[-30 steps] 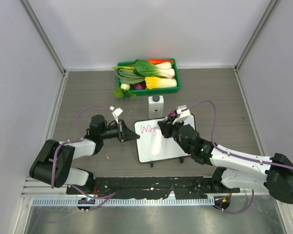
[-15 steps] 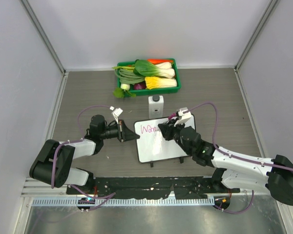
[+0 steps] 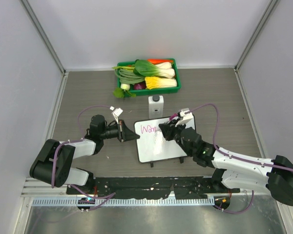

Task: Write a sentence on the whiteboard
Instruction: Write on the whiteboard at the whiteboard stand.

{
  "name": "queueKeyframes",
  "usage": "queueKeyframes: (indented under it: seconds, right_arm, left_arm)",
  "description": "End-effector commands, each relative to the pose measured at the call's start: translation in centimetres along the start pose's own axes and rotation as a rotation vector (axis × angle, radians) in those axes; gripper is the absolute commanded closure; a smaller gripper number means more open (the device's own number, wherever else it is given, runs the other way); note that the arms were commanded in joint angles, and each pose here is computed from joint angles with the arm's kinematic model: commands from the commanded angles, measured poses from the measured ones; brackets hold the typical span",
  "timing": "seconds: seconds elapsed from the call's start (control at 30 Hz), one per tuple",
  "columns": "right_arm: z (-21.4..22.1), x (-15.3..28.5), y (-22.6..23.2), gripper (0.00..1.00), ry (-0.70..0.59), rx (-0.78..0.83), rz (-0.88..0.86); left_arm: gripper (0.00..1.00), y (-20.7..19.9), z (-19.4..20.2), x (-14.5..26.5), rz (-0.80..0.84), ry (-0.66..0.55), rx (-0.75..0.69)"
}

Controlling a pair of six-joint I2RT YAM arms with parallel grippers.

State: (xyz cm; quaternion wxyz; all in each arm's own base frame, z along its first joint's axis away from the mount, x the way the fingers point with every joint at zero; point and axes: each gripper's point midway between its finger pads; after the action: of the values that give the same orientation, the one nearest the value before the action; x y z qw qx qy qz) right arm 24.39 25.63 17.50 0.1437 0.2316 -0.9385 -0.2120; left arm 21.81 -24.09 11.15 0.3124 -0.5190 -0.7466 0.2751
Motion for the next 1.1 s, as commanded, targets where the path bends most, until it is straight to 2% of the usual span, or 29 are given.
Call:
queueKeyframes:
  seconds: [0.0, 0.2, 0.73, 1.07]
  right_arm:
    - [-3.4, -0.4, 0.1, 0.99, -0.113, 0.007, 0.046]
    - [-3.7, -0.5, -0.1, 0.99, -0.11, 0.027, 0.068]
    - [0.4, 0.7, -1.4, 0.99, 0.023, 0.034, 0.047]
    - [-3.0, 0.1, -0.7, 0.98, -0.092, 0.019, 0.073]
  left_arm:
    - [1.0, 0.1, -0.4, -0.5, -0.003, -0.005, -0.058]
    - [1.0, 0.1, -0.5, -0.5, -0.002, -0.007, -0.062]
    - [1.0, 0.0, -0.4, -0.5, -0.001, -0.006, -0.062]
    - [1.0, 0.0, -0.4, -0.5, -0.001, -0.006, -0.063]
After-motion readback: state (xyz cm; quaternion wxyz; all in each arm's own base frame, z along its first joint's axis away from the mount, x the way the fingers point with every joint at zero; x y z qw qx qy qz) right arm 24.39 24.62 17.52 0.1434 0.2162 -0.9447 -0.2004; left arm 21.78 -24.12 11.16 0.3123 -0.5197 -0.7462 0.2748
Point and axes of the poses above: each gripper's point midway between its finger pads, its own x axis back along the fingers, its own y axis along the line the jaws close on, z = x × y, and after that the axes turned 4 degrees about -x, right-handed
